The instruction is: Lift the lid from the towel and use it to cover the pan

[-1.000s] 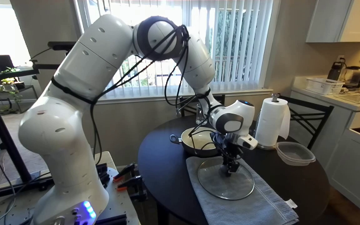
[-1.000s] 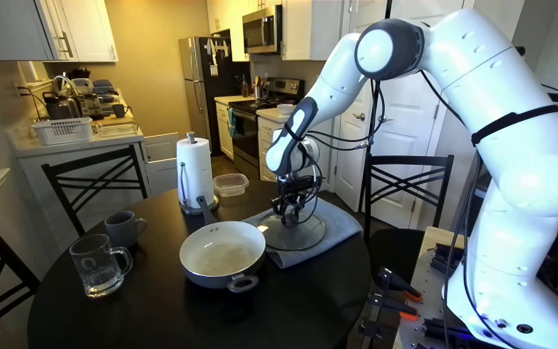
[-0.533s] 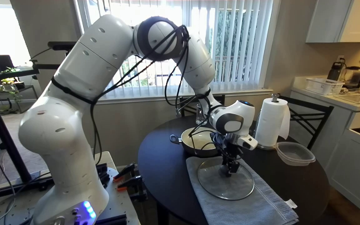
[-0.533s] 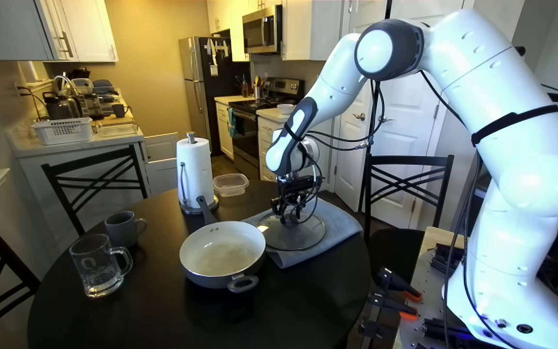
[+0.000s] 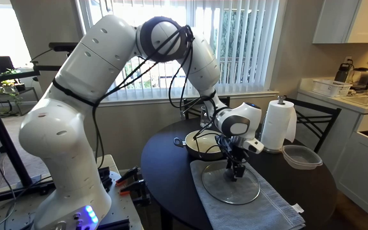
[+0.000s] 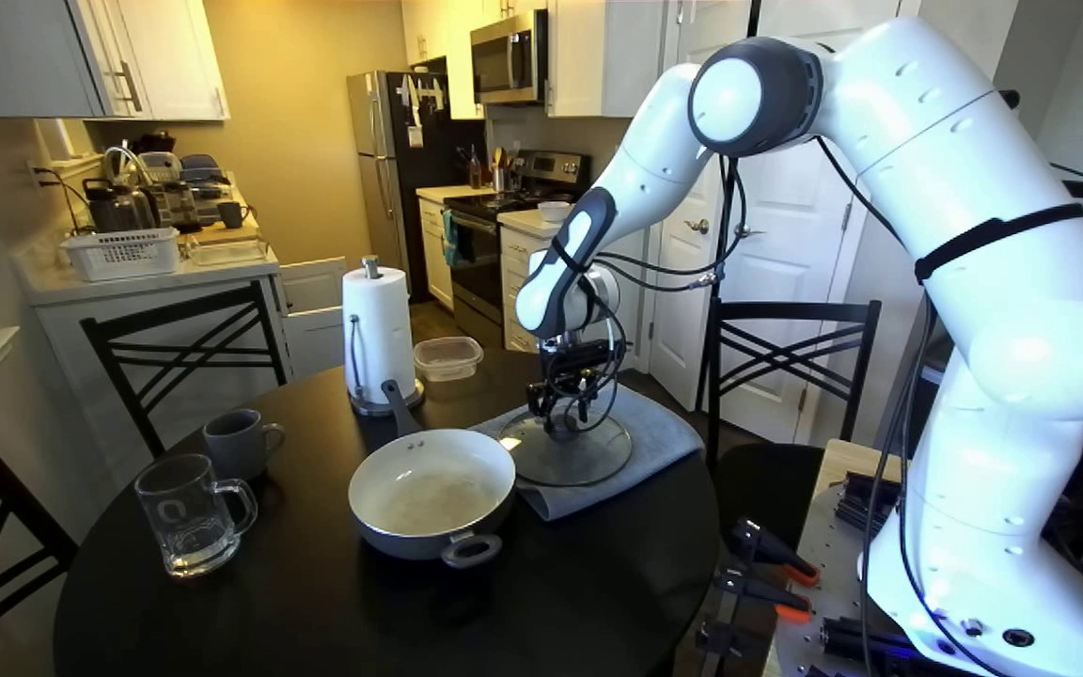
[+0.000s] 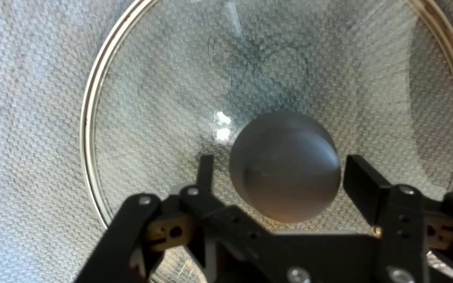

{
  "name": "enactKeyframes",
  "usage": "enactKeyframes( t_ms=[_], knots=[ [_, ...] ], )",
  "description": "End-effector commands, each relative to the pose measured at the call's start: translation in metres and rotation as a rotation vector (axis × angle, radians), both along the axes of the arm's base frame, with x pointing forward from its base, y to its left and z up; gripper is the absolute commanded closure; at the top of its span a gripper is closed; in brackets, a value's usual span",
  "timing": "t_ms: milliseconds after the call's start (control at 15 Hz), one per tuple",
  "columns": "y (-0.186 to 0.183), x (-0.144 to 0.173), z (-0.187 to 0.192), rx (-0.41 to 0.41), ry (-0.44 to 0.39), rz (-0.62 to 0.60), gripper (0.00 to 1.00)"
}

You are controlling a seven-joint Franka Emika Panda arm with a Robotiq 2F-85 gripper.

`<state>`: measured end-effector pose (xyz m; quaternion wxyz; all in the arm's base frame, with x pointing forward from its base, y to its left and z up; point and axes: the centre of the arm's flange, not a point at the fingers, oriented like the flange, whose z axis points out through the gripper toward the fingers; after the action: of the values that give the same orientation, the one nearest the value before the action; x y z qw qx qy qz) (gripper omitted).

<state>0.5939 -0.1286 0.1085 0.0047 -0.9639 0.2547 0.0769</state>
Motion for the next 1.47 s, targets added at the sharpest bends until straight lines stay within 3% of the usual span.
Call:
enactKeyframes(
  t_ms=[0,267,933,1400],
  knots=[
    [0.002,0.001,0.006,0.007,0.024,-0.008,0.47],
    [0.008,0.001,0.008,0.01,0.034,-0.009,0.68],
    [0.029,-0.004,0.078,0.0,0.063,-0.069,0.68],
    [0.022,-0.013,0.111,-0.015,0.072,-0.113,0.68]
  ],
)
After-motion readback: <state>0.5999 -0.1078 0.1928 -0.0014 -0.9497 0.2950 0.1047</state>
